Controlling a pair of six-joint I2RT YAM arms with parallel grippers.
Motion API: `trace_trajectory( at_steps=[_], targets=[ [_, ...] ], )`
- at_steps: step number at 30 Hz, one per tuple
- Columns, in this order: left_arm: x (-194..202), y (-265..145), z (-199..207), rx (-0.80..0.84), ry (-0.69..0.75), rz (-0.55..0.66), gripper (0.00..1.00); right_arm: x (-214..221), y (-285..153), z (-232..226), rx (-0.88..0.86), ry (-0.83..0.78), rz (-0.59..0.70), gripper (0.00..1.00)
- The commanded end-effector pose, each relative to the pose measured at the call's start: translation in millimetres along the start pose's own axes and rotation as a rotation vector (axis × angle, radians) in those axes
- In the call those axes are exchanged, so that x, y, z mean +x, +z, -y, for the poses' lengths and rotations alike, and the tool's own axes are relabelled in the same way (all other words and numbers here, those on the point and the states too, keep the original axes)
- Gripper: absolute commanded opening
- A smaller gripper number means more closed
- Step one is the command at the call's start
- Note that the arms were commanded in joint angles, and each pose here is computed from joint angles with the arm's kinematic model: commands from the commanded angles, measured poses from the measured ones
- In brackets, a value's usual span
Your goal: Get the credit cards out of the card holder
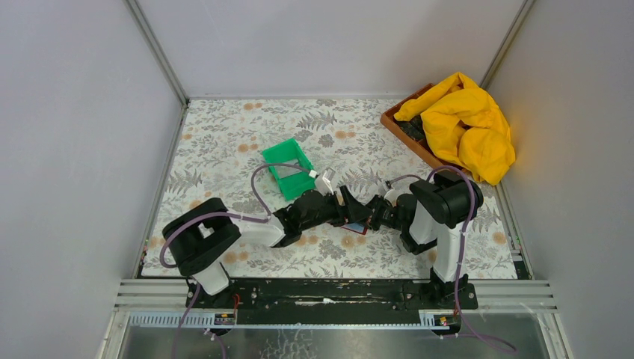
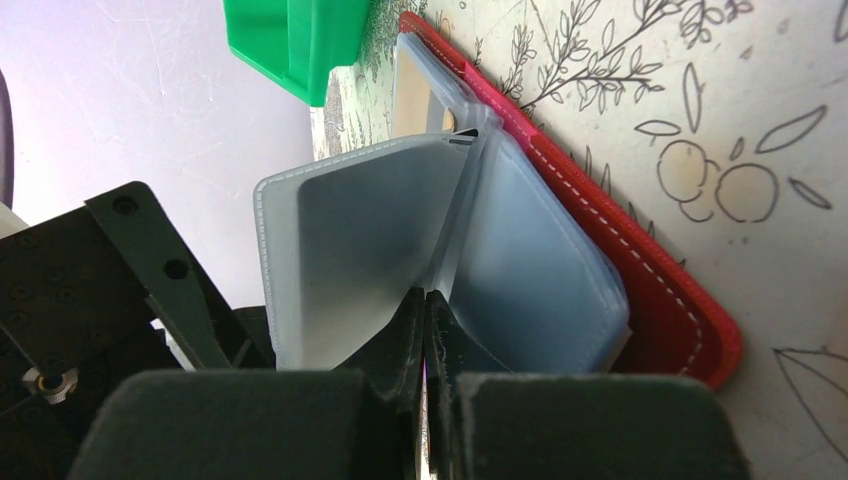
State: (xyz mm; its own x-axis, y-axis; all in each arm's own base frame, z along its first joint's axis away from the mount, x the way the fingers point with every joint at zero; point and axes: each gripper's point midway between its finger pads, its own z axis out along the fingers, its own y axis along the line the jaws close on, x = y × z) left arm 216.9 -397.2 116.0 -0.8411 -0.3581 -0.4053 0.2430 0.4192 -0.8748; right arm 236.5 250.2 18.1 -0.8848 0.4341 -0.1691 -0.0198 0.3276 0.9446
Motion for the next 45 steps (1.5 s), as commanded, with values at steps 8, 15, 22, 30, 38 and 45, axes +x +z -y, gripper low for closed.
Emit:
trace_trajectory(
  at_steps=[8,15,22,30,38,45],
  targets=[
    [-4,0,33,0.126,0.012,-0.001,0.82,22,-8,4,0.017,0.009,-0.068,0.0],
    [-11,-9,44,0.146,0.033,0.02,0.82,20,-14,11,0.064,0.005,-0.042,0.01],
    [-17,-15,42,0.117,0.072,0.049,0.82,7,-30,17,0.178,-0.066,0.053,0.01],
    [-31,-17,18,0.048,0.102,0.08,0.83,-39,-74,27,0.483,-0.214,0.296,0.01],
    [-54,-10,-24,-0.025,0.114,0.073,0.82,-40,-68,17,0.462,-0.246,0.255,0.28],
    [-56,5,-46,-0.04,0.09,0.027,0.76,-30,-60,-15,0.483,-0.52,0.25,0.0]
  ],
)
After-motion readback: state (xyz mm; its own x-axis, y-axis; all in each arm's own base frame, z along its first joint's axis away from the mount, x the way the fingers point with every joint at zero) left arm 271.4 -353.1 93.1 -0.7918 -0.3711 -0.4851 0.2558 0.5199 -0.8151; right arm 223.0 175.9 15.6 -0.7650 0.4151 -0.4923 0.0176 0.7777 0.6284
